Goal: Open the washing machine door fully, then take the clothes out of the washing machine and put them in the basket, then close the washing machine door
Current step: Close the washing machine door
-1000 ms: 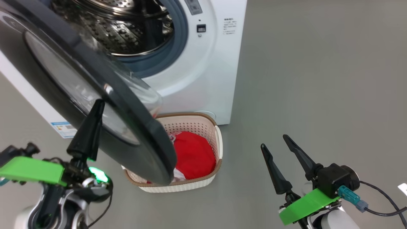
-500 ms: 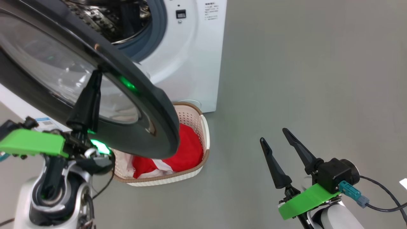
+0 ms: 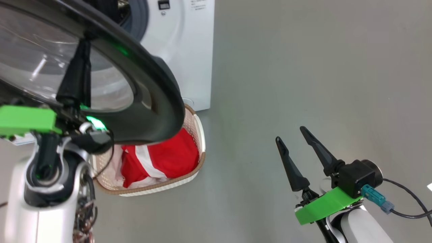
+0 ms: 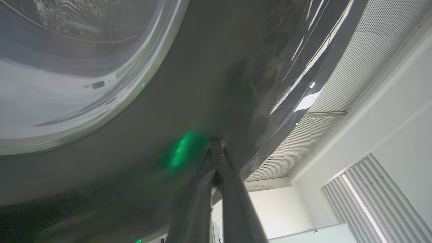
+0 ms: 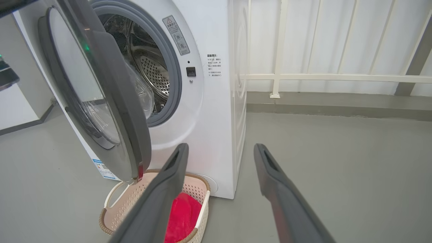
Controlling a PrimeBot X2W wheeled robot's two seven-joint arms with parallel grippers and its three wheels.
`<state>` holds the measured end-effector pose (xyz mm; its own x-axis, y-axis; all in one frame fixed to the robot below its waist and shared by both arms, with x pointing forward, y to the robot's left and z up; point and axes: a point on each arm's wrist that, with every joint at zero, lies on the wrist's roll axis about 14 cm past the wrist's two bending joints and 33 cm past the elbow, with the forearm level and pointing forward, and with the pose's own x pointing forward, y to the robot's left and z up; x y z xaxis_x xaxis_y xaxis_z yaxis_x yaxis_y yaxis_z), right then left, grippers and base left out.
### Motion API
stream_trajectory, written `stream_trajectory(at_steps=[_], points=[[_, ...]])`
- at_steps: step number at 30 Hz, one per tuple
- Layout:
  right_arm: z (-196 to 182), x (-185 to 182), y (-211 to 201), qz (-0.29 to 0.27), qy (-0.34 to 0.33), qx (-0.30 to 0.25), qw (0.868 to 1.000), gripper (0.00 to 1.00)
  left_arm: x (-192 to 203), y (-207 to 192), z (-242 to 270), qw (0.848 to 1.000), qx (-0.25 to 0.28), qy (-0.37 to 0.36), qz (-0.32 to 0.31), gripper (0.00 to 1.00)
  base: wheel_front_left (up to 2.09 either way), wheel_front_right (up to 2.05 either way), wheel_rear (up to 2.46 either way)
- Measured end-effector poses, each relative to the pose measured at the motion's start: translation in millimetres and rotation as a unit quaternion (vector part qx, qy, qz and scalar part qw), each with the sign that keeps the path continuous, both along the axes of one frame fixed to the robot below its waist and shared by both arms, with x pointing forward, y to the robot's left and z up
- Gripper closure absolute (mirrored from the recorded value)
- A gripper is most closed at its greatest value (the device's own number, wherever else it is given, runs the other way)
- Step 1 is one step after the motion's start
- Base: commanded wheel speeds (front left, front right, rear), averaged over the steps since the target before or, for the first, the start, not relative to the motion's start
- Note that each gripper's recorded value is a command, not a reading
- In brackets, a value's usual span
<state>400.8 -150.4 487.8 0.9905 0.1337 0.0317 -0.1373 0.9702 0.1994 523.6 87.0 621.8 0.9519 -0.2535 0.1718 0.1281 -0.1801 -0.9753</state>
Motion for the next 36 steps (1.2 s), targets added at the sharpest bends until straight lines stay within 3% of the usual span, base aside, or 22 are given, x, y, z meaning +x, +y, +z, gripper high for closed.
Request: stream_trajectory(at_steps=[21,30,31,32,33,34,36], points=[[-12,-2,-29,-0.041,0.021,-0.013,0.999,0.0,69,-23,-1,1.0,-0.008,0.005,0.016,1.0,0.0,0.0,0.0],[-13,-2,-30,-0.042,0.022,-0.011,0.999,0.0,72,-21,-3,1.0,-0.008,-0.001,0.023,1.0,0.0,0.0,0.0],[-13,-1,-30,-0.041,0.021,-0.01,0.999,0.0,71,-21,-2,1.0,-0.007,-0.003,0.018,0.96,0.0,0.0,0.0],[-12,-1,-29,-0.04,0.02,-0.01,0.999,0.0,69,-21,0,1.0,-0.007,-0.008,0.015,0.67,0.0,0.0,0.0],[-11,0,-28,-0.039,0.018,-0.009,0.999,0.0,67,-19,0,1.0,-0.008,-0.01,0.015,0.11,0.0,0.0,0.0],[-10,0,-27,-0.038,0.017,-0.009,0.999,0.0,64,-18,1,1.0,-0.006,-0.013,0.014,0.0,0.0,0.0,0.0],[-8,2,-25,-0.035,0.014,-0.007,0.999,0.0,57,-13,-3,1.0,-0.003,-0.013,0.014,0.0,0.0,0.0,0.0]])
